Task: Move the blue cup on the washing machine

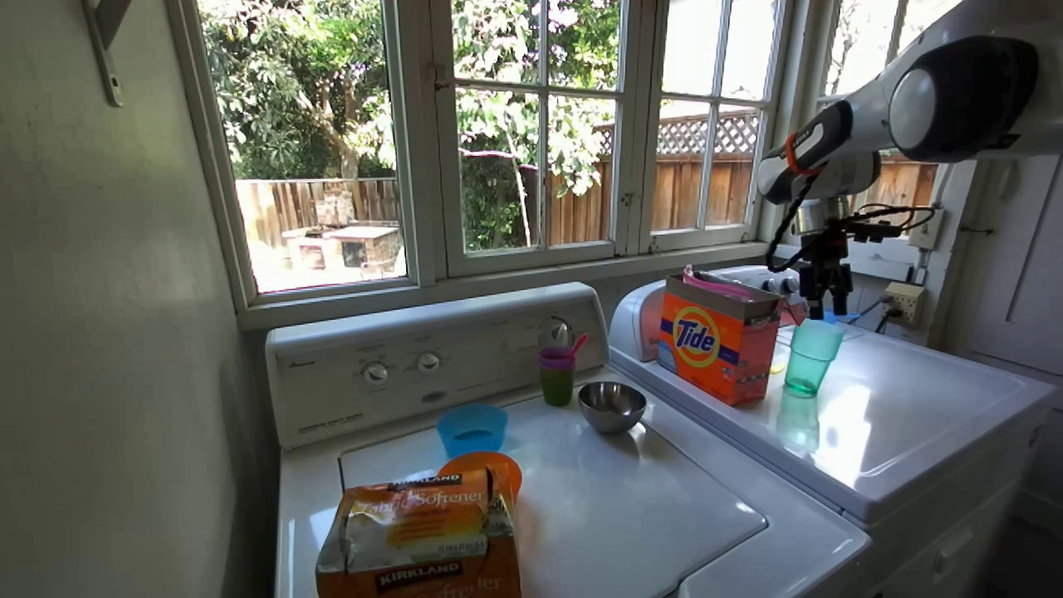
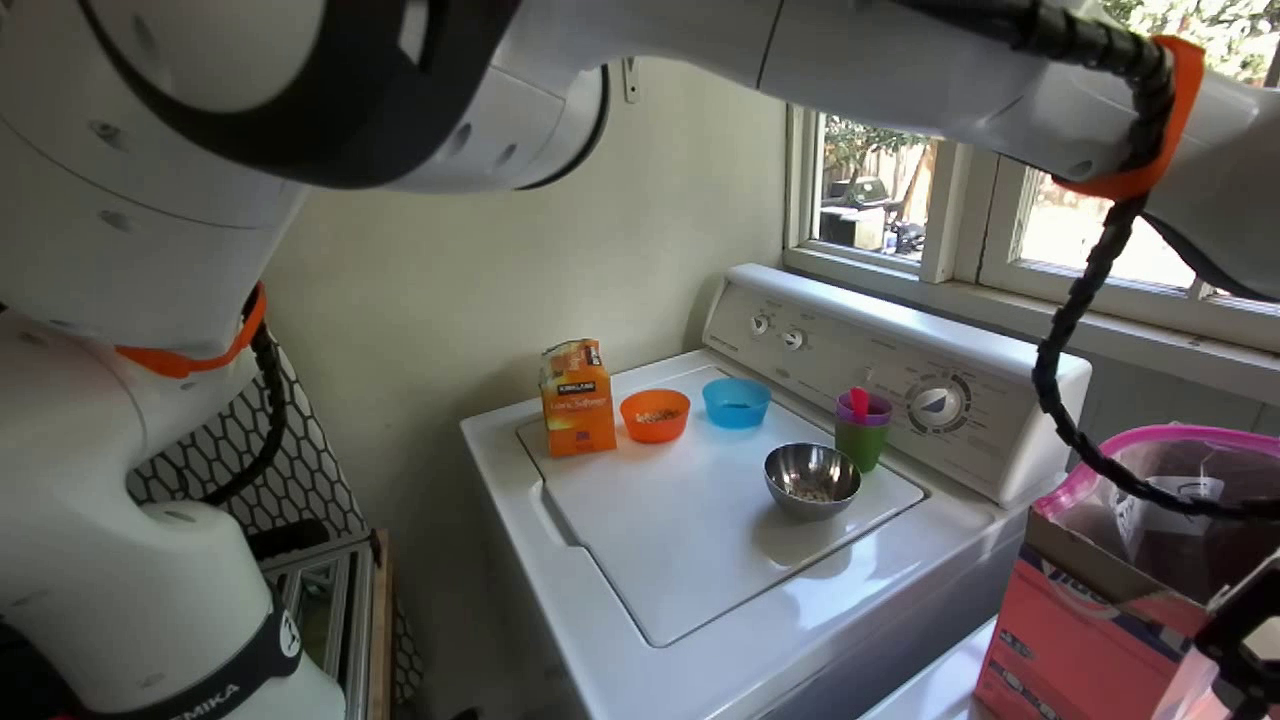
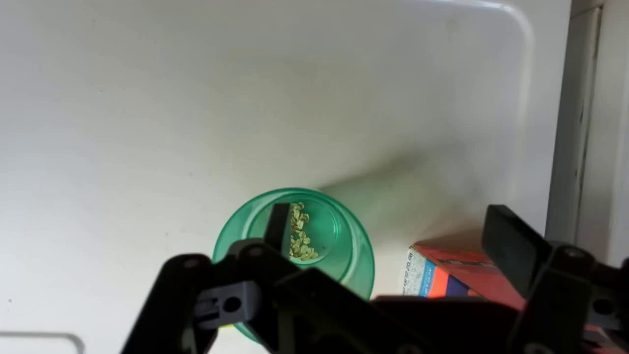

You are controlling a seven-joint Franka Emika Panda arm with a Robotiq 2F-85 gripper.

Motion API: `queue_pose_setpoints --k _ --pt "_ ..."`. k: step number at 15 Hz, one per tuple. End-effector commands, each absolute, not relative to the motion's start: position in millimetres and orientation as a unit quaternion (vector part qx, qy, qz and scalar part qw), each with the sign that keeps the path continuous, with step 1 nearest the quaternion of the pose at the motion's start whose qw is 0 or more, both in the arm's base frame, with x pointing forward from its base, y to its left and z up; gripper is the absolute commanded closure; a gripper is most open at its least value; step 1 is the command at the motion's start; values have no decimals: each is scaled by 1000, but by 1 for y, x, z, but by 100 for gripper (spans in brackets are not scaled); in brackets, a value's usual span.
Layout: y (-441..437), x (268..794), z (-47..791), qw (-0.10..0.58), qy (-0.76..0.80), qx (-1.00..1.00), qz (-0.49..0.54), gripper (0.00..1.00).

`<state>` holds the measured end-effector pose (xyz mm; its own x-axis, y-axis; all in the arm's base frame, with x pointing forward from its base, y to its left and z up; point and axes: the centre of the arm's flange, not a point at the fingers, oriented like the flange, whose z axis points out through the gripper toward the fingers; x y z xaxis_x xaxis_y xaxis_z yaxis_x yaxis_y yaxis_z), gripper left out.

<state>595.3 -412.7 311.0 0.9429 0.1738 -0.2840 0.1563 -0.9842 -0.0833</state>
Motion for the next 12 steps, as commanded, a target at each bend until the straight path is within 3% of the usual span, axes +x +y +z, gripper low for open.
queue_pose_setpoints --k 1,8,12 --pt "-440 614 302 79 -66 -983 154 0" --pt "-450 609 287 110 -56 -978 167 0" --pt "-435 593 288 91 -64 -980 163 0"
